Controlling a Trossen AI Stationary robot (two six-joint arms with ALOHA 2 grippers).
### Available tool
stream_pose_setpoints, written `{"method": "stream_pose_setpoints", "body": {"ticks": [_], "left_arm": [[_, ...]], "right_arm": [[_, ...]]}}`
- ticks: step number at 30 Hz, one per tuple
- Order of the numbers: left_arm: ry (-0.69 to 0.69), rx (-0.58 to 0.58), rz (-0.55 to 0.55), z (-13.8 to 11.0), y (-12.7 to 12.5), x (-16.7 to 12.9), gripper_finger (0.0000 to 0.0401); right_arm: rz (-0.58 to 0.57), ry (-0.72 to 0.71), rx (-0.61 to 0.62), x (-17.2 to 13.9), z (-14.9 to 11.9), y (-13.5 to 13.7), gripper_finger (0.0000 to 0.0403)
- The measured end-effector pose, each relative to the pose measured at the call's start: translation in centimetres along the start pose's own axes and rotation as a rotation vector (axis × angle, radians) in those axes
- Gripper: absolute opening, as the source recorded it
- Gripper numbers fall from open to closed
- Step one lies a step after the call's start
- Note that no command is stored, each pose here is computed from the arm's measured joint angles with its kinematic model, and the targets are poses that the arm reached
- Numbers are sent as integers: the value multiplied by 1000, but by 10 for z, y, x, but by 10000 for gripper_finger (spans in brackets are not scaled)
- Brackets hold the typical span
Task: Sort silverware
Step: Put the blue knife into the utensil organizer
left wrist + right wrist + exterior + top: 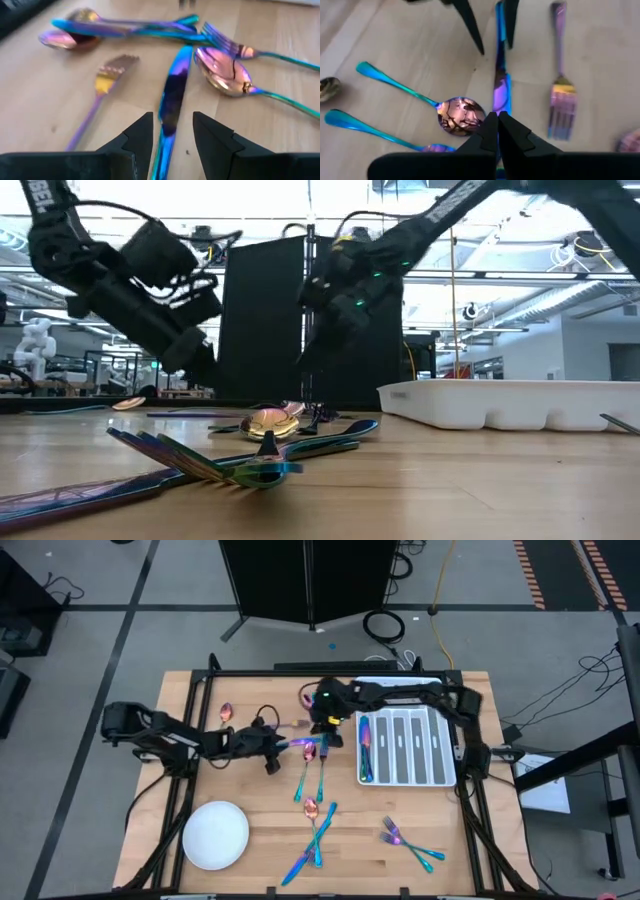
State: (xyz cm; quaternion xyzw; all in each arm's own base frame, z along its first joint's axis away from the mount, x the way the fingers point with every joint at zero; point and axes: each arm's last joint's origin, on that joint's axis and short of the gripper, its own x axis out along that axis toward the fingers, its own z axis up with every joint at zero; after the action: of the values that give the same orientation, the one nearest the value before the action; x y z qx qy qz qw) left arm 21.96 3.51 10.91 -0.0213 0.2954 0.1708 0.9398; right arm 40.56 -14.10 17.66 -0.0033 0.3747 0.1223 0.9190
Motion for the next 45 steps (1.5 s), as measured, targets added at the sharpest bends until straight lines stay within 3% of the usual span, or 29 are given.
{"method": "stream_pose_setpoints", "body": {"ticks": [7,13,20,31,45], "left_arm": [[24,-1,-46,-5,14,9,141],[76,0,-123,-13,22,15,141],[86,37,-152,-16,25,18,135],[95,52,-141,-18,32,19,71],[102,9,-134,-21,34,18,68]], "right_arm": [[-84,-160,-22,-50,-8,20,0],[-107,-204,-19,-71,-15,35,0],[-156,-152,40,-69,-29,38,0],[-152,-152,60,-68,-30,39,0],[-153,-155,55,-68,-30,39,0]]}}
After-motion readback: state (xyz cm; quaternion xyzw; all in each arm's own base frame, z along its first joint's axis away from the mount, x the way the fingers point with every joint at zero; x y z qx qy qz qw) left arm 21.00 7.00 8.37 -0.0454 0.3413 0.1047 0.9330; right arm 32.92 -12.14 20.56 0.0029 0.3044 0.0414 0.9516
